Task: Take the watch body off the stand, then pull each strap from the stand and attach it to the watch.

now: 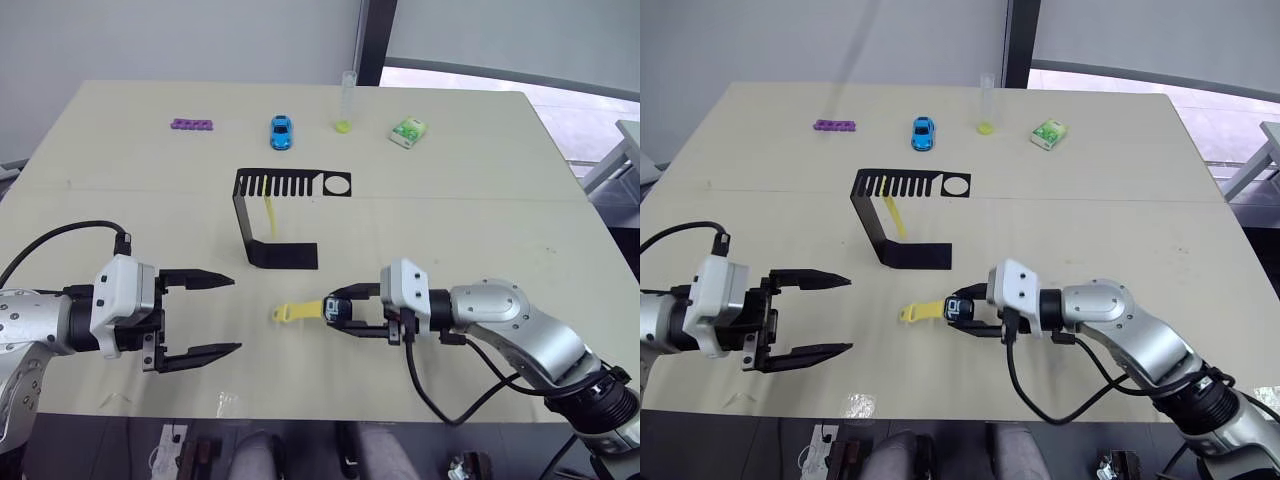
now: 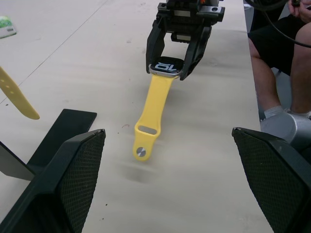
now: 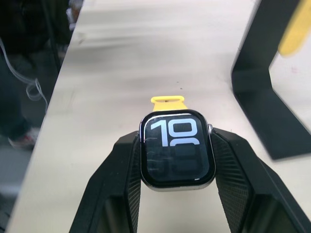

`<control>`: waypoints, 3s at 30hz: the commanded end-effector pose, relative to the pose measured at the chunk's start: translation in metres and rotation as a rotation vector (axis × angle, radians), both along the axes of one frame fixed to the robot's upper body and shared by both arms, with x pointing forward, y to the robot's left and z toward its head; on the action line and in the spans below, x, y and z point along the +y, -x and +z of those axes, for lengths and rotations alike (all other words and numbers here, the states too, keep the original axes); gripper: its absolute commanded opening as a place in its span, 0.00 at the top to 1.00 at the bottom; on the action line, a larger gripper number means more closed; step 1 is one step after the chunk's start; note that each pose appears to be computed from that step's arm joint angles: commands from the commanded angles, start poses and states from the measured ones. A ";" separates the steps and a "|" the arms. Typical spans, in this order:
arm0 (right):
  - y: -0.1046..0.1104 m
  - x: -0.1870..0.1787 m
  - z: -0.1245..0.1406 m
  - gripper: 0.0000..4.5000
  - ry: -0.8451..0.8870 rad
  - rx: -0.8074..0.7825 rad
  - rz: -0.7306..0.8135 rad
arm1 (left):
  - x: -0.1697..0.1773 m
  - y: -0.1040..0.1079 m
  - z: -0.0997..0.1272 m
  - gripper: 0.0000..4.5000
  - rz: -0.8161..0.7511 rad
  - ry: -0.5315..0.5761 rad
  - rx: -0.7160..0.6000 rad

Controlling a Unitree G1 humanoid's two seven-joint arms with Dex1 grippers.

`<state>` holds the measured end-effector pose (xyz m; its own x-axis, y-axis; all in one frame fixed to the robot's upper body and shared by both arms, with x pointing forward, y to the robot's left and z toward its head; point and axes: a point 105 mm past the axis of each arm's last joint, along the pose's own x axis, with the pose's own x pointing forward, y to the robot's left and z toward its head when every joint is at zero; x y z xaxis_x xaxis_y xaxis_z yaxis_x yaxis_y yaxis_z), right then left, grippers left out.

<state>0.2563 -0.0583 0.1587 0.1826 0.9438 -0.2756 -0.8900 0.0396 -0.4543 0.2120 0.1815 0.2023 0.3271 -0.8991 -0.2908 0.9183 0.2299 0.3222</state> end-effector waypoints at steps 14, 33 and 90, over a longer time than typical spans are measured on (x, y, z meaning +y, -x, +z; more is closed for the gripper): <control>-0.008 0.059 -0.015 0.64 0.038 -0.063 0.149 | 0.015 0.011 0.002 0.00 -0.033 -0.049 -0.035; -0.026 0.021 -0.058 0.37 0.145 0.150 0.022 | 0.015 0.011 -0.007 0.00 -0.026 -0.072 -0.016; -0.102 0.026 -0.011 0.98 -0.316 0.181 -0.162 | 0.016 0.004 -0.025 0.00 0.723 0.432 -0.196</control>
<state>0.3557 -0.0391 0.1404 0.3042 0.9522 -0.0292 -0.9320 0.2912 -0.2158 0.2113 0.2054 0.1728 0.8754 -0.4629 0.1392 0.4359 0.8804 0.1867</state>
